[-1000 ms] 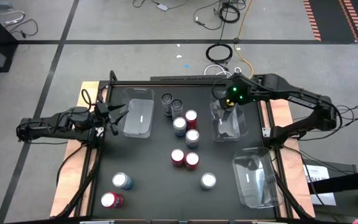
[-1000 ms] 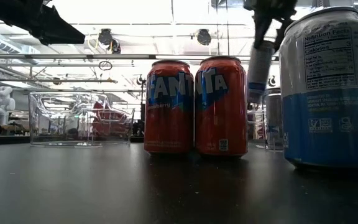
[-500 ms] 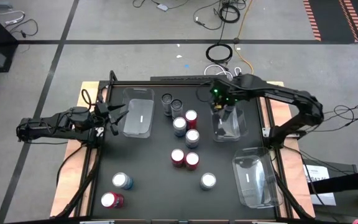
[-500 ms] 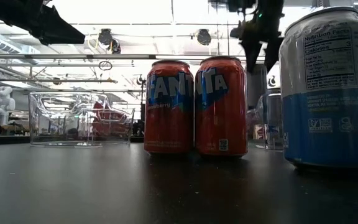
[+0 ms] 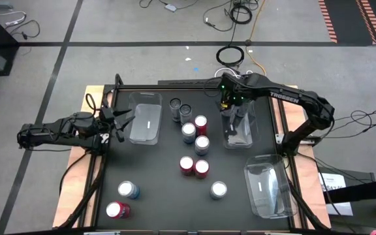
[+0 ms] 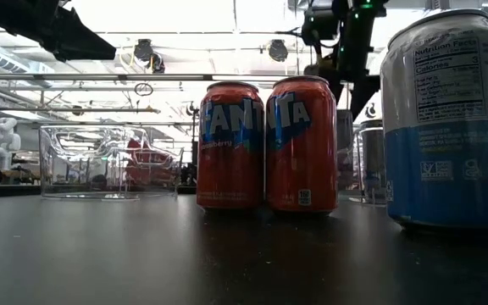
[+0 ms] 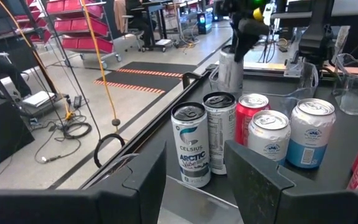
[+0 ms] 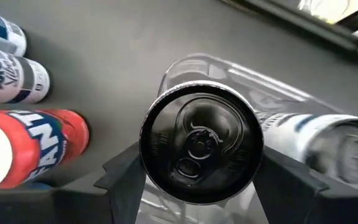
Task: Sort soda cans
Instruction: Put the white soda can into the top right transparent bin
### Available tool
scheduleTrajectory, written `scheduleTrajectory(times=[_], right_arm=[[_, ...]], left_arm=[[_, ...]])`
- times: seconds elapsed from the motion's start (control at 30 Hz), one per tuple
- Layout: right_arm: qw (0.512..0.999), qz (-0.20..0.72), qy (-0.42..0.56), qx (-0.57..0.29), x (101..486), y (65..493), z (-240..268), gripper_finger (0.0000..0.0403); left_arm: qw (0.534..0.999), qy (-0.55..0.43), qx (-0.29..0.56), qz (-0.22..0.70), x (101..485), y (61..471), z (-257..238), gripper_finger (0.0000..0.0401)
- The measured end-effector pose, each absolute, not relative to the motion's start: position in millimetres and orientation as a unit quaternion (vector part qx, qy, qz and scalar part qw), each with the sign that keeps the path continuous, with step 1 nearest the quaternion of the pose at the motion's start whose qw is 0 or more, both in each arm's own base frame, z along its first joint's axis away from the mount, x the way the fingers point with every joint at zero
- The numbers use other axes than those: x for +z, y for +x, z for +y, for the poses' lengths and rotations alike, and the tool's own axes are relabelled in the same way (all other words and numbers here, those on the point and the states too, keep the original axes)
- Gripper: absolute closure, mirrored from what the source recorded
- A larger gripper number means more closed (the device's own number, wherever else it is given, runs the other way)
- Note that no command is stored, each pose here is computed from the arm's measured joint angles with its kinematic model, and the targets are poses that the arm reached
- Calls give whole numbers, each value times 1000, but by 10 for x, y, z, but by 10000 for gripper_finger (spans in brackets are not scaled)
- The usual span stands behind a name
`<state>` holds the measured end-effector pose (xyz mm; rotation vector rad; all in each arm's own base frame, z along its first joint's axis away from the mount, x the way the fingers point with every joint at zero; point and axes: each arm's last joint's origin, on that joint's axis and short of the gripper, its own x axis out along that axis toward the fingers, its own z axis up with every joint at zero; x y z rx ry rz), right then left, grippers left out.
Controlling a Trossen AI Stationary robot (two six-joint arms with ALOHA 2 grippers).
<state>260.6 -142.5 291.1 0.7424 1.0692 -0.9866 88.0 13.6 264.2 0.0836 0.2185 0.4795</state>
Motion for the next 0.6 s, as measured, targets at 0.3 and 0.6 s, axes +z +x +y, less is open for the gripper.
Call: scheduleTrajectory(times=[0.3,0.6], right_arm=[[685,469,344,-439,2780,2564,-1520,156],[685,467,344,-441,2779,2550,-1549,156]], left_arm=[[965,41,235,108,2641,880,135,230],[966,41,233,109,2640,881,134,230]])
